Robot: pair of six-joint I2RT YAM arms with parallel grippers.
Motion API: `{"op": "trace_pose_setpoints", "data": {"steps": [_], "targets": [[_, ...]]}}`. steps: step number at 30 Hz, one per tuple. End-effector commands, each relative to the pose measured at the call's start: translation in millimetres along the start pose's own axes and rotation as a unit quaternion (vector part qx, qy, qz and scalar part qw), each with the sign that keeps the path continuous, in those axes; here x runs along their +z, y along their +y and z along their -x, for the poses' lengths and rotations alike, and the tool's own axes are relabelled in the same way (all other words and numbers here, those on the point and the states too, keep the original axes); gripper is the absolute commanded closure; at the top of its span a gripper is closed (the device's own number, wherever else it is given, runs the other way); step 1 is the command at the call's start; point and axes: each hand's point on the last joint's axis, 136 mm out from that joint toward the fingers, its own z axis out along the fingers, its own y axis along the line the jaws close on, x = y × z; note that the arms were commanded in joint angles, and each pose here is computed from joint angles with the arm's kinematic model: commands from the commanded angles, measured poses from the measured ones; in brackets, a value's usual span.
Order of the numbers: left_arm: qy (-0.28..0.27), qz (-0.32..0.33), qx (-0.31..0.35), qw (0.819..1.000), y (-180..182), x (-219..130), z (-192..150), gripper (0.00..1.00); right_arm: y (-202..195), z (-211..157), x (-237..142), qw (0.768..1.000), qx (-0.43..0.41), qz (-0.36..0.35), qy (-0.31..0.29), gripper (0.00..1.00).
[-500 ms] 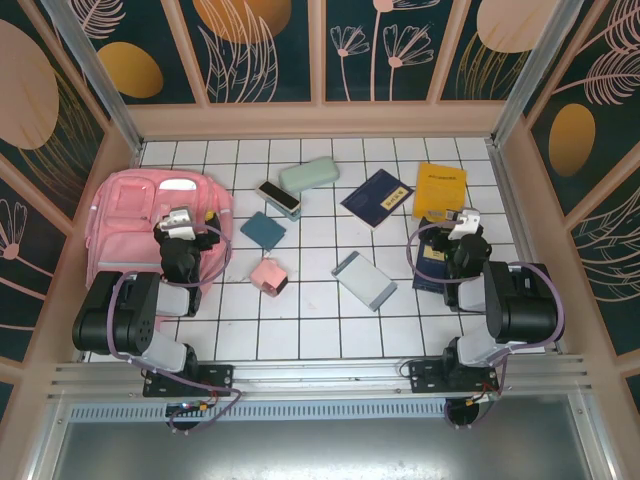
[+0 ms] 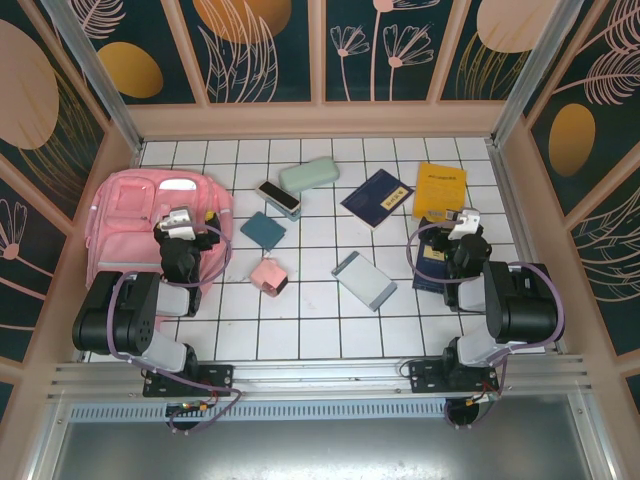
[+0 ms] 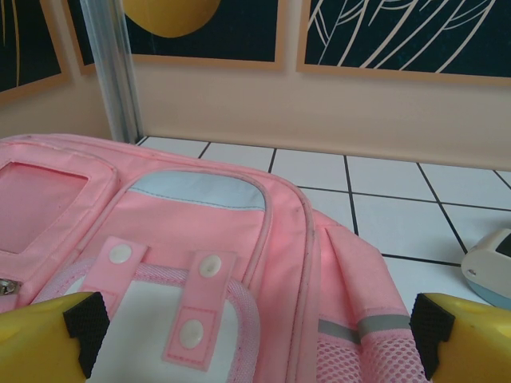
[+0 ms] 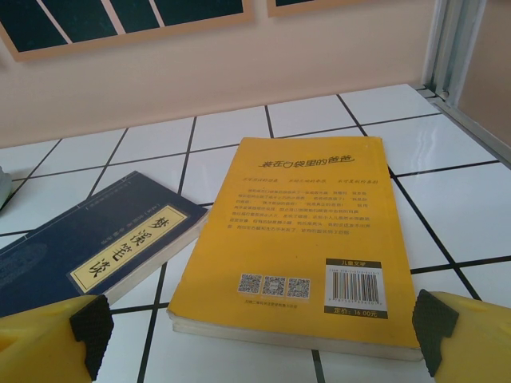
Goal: Pack books, pencil case, and school supplies into a backpack
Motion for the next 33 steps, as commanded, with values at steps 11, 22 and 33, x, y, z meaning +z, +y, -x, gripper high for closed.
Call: {"op": "trace_pose_setpoints", "data": {"steps": [11, 22, 33], "targets": [[-0.001, 0.000, 0.003, 1.000, 2.2, 4.0, 7.7, 0.01, 1.8, 10.1, 2.9, 1.000, -0.005, 0.004, -0.016, 0.01], [0.152, 0.133, -0.126, 0.971, 22.2, 41.4, 65.8, 0.01, -33.7, 66.1, 11.6, 0.988, 0.100, -0.117, -0.008, 0.01], [0.329, 0.022, -0.166, 0.929, -47.9, 92.8, 5.6, 0.21, -0.2, 105.5, 38.4, 0.975, 0.204, -0.057, 0.063, 0.01]]}}
